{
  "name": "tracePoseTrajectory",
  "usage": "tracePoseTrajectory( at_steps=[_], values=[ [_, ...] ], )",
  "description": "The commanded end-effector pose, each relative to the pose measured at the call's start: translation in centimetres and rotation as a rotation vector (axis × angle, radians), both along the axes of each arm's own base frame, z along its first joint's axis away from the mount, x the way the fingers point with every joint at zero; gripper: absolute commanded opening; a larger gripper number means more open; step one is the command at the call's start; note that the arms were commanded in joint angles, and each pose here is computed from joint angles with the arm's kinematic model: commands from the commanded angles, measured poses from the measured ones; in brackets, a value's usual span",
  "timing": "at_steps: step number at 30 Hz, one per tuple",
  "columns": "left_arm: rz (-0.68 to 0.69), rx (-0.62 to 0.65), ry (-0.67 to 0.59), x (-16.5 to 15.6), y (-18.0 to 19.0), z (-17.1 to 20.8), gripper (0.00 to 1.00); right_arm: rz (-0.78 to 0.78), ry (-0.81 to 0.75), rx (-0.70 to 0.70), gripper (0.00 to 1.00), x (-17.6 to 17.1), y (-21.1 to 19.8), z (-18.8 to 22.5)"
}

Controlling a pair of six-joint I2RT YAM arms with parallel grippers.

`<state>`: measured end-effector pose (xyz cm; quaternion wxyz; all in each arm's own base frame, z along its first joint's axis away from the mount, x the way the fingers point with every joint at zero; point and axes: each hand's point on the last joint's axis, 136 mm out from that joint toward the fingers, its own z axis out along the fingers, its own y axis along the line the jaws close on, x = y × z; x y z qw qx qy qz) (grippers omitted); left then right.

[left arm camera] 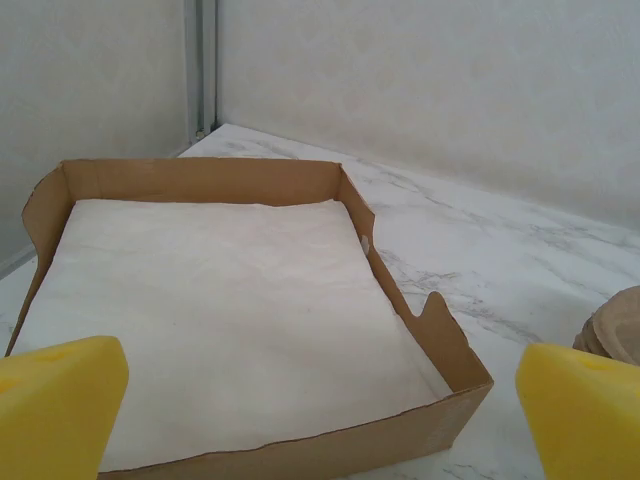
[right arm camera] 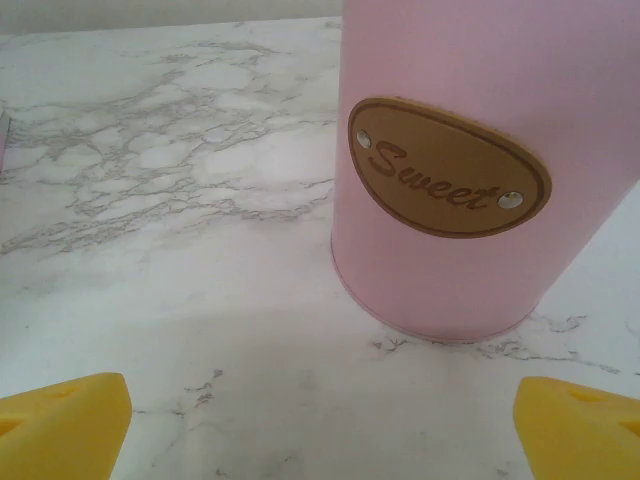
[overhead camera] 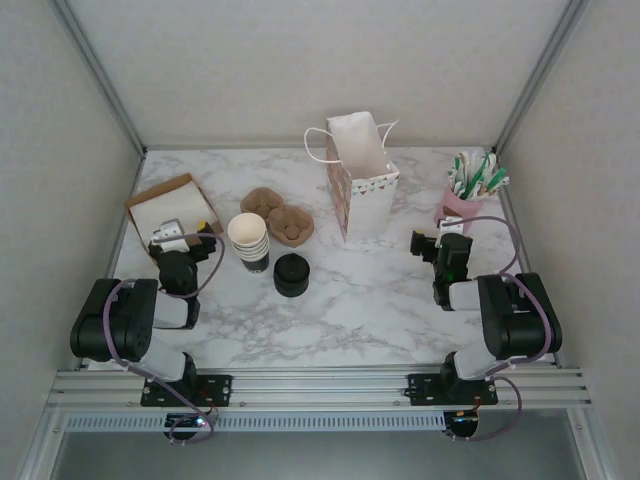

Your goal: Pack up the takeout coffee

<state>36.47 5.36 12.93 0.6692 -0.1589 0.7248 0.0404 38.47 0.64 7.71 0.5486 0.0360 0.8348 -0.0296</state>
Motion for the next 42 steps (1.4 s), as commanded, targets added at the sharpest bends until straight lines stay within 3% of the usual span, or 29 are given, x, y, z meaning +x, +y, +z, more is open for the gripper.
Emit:
tracePoseTrajectory(
  at_steps=[1,32,42],
  values=[
    [-0.021,0.012,-0.003,0.5,-0.4,0.2,0.99,0.007,-0.021,-0.003,0.99,0.7,0.1,0.7],
    [-0.029,0.015,0.007,0.8,-0.5,0.7,0.99,0.006,-0.021,-0.003,0.99,0.7,0.1,0.7],
    [0.058,0.016,-0.081,-1.1,0.3,5.4,0.99,-0.047,-0.047,0.007,0.99,-0.5,-0.6,7.2]
  ],
)
